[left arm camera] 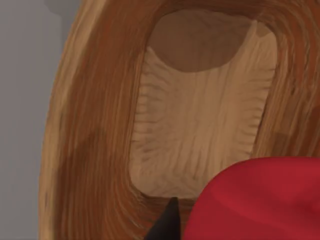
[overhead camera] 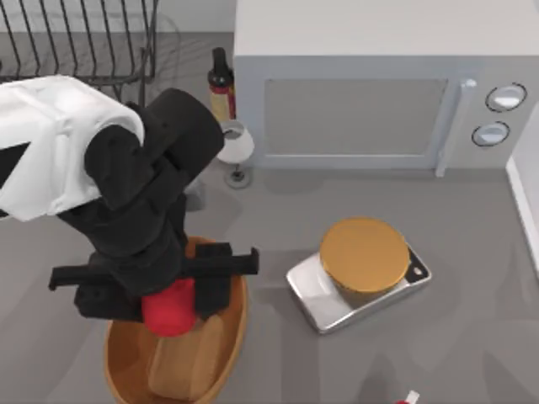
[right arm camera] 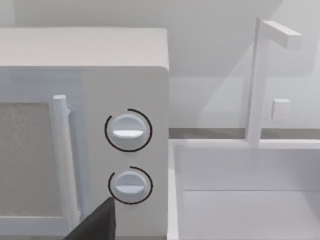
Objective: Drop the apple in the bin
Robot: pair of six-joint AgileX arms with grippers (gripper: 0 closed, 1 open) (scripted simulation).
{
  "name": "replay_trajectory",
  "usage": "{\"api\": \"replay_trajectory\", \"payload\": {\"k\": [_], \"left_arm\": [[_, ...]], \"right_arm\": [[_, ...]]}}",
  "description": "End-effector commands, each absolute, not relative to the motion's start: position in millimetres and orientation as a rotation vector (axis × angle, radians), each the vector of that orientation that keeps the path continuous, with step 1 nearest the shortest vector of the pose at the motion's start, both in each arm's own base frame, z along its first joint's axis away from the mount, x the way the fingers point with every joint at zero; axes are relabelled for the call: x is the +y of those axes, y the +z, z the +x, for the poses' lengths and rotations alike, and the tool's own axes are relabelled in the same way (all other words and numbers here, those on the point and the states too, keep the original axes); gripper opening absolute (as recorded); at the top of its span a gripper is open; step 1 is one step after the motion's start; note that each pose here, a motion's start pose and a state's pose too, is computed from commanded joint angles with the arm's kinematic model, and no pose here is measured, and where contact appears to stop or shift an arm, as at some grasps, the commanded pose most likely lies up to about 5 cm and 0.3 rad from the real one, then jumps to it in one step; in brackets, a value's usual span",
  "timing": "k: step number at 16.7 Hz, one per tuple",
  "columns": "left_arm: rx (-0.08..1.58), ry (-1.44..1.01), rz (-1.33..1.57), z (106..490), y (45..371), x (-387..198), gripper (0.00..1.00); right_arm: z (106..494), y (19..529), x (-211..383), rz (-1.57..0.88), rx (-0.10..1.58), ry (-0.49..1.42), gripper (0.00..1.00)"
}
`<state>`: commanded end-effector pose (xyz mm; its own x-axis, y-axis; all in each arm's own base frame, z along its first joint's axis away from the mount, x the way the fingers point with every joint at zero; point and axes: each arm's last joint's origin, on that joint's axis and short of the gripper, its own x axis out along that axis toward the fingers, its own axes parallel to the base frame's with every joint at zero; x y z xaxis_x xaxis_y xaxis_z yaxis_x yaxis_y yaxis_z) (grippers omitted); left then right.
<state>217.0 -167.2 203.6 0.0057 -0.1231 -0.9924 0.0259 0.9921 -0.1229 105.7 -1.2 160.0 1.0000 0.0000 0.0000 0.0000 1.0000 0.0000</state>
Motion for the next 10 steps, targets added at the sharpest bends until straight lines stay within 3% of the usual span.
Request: {"api": "replay_trajectory", "payload": {"k": [10], "left_arm": [[1.561,-0.117,-0.077,217.0,203.6,-167.2,0.9]], "right_arm": [[105.7,160.0,-1.2,0.0,0.0,0.0,1.0]]}}
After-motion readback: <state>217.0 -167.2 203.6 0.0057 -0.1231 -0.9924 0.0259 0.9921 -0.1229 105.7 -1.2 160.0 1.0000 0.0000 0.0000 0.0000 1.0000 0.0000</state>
